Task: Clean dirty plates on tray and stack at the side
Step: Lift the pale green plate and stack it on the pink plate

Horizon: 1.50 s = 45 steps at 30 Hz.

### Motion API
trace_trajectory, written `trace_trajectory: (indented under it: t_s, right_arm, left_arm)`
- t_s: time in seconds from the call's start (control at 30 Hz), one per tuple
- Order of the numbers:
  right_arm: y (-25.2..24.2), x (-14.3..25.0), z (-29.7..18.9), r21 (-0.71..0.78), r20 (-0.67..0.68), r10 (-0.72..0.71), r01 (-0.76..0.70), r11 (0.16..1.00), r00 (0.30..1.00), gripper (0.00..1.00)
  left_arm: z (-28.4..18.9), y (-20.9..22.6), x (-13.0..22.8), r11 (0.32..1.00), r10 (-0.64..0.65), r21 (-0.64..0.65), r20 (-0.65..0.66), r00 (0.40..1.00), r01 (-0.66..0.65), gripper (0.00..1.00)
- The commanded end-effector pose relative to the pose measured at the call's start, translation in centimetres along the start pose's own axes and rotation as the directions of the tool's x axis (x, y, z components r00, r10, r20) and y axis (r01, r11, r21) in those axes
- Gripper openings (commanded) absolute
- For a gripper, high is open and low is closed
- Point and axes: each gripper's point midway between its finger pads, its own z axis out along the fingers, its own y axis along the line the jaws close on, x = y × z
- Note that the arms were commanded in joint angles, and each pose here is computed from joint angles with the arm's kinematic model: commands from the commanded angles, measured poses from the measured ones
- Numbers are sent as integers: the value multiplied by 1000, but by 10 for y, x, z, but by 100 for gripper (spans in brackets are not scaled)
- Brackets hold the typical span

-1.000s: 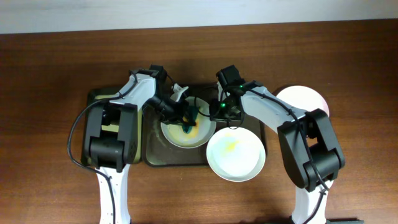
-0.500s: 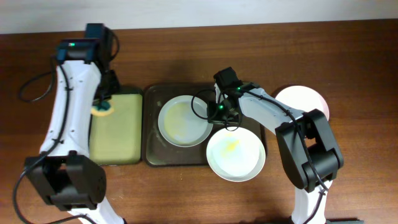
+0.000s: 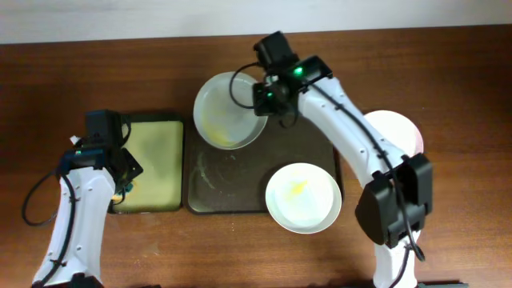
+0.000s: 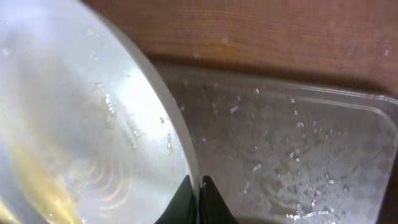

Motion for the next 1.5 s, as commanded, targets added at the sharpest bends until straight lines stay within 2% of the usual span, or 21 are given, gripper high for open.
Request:
trace_trajectory:
  t_s: [0.0,0.13,0.27,0.33,0.4,0.47,0.6,0.63,0.77,0.83,0.87,0.93,0.97,1.0,1.07,1.1,1.13,1.2,1.3,1.37,1.47]
  right_arm:
    - [42,-11,-13,70,143,-112,102,992,983,4]
    - [105,-16,-31,174,340,-229,179,968,912,4]
    - [156,-19,-51,291,489,-375,258,921,787,4]
    - [168,-22,-44,422,501,-494,298,856,710,4]
    - [179,-34,-50,618,467,-667,325,716,581,4]
    - [196,-44,-70,726,423,-775,336,600,469,4]
    - [212,-47,-86,779,384,-839,352,519,386,4]
    - [214,-44,-89,816,313,-881,375,441,356,4]
    - [215,-44,-88,791,367,-852,357,497,374,4]
    - [212,-47,-88,741,461,-781,302,600,420,4]
    - [206,-46,-83,689,524,-712,260,677,467,4]
    - [206,-22,-24,405,532,-570,403,821,626,4]
    - [187,-16,5,215,479,-430,373,903,765,4]
    - [167,-19,13,111,431,-320,302,947,844,4]
    - [141,-28,9,-163,313,-194,254,954,930,4]
    - [116,-32,-10,-374,205,-132,202,905,970,4]
    - [93,-34,-18,-420,147,-94,148,895,985,4]
    - [-48,-23,-32,-283,-45,66,-76,956,997,4]
    - [-168,16,-50,-126,-205,239,-268,955,949,4]
    - [-277,61,-78,53,-263,479,-483,874,837,4]
    - [-361,136,-98,257,-312,676,-626,737,668,4]
  left_arm:
    - [12,2,0,1000,-24,-5,34,999,24,0]
    - [21,-3,5,999,-22,23,32,999,21,0]
    - [21,-6,4,999,-22,37,33,999,21,0]
    - [21,-6,4,999,-22,37,33,999,21,0]
    - [21,-6,4,999,-22,37,33,999,21,0]
    - [21,-6,3,999,-23,39,36,999,22,0]
    - [21,-7,3,999,-24,40,38,999,23,0]
    - [21,-7,3,999,-24,40,38,999,23,0]
    - [21,-7,3,999,-24,40,38,999,23,0]
    - [21,-7,3,999,-24,40,38,999,23,0]
    - [21,-7,3,999,-24,40,38,999,23,0]
    - [21,-7,3,999,-24,39,38,999,22,0]
    - [21,-7,3,999,-24,40,37,999,22,0]
    - [21,-7,3,999,-24,39,37,999,22,0]
    - [21,-7,3,999,-24,39,37,999,22,0]
    - [21,-6,3,999,-23,39,36,999,22,0]
    - [21,-6,4,999,-22,38,35,999,21,0]
    - [21,-6,4,999,-23,39,35,999,21,0]
    - [21,-7,4,999,-22,44,32,999,21,0]
    - [21,-7,4,999,-22,44,31,999,21,0]
    - [21,-8,4,999,-22,46,30,999,21,0]
